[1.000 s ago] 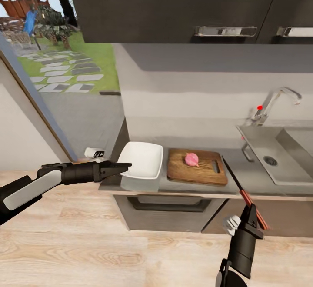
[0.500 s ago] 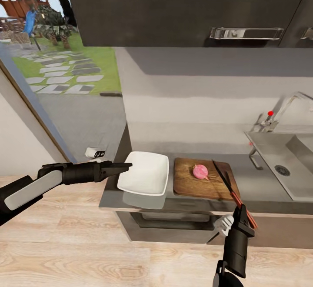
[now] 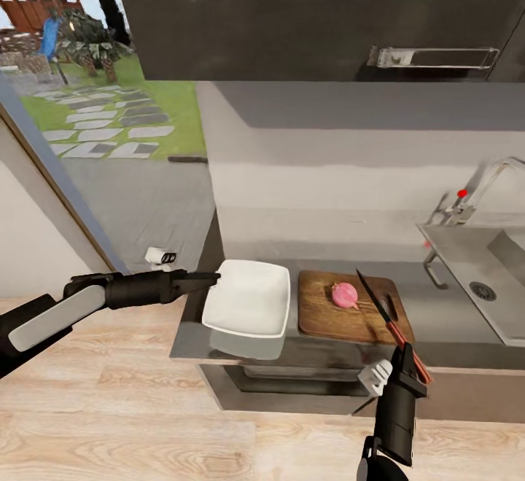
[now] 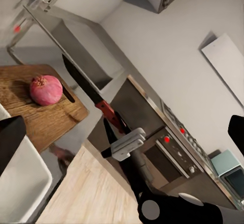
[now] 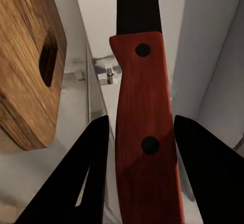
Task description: In the kitchen, take the Vidalia onion out of the sink, dice it on the chopping board with the paring knife, put the diced onion into the bowl on the countertop, then place both the paring knife and the chopping board into the sink.
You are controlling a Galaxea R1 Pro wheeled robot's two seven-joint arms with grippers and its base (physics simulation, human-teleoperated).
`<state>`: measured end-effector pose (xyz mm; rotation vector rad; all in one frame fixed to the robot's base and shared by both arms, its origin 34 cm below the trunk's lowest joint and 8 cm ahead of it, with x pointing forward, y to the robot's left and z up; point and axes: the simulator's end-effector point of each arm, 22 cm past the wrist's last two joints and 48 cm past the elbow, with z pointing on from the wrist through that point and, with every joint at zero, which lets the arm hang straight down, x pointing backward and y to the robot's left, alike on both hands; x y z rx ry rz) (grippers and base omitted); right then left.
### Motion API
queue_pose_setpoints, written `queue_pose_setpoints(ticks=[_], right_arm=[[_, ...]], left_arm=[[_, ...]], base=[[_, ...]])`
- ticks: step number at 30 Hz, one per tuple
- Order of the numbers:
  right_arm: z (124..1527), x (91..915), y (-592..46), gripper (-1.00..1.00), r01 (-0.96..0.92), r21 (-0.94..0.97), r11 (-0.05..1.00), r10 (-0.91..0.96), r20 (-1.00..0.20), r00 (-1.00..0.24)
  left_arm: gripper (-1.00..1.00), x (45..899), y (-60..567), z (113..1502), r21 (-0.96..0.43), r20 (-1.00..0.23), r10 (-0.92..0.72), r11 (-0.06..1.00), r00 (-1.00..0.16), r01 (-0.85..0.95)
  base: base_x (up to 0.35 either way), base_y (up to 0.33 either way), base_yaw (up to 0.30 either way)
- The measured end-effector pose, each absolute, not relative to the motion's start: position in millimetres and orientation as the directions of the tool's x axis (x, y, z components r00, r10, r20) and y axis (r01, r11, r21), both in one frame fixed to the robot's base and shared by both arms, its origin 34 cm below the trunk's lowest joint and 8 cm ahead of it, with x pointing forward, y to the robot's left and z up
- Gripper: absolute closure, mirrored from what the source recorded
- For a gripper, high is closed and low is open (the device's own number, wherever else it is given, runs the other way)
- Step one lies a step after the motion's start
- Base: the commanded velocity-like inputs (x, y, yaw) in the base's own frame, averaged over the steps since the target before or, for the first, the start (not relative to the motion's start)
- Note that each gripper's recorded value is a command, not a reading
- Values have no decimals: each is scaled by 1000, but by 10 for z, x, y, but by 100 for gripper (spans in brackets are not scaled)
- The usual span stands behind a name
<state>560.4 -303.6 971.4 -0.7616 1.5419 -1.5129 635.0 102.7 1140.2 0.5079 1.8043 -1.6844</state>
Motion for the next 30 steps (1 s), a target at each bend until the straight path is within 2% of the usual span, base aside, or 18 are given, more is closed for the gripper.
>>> queue_pose_setpoints(ticks=[6,9,30], right_arm=[[9633,5618,-3019,100,94,-989,116,-870,-147,-471],[9597,5649,-3008,100,65,-993,102,-875,-120,-470],[9592,5627,-3008,100,71,-991,112,-873,-132,-470]], left_arm=[[-100,6352,1028,11401,-750,-661,-128,118,-739,651],[-100,6388,925,11366,-762,-648,-135,101,-750,640],[-100,6372,905,11382,-761,-648,-135,96,-749,641]], base=[[250,189,0],[0,0,0],[0,0,0]])
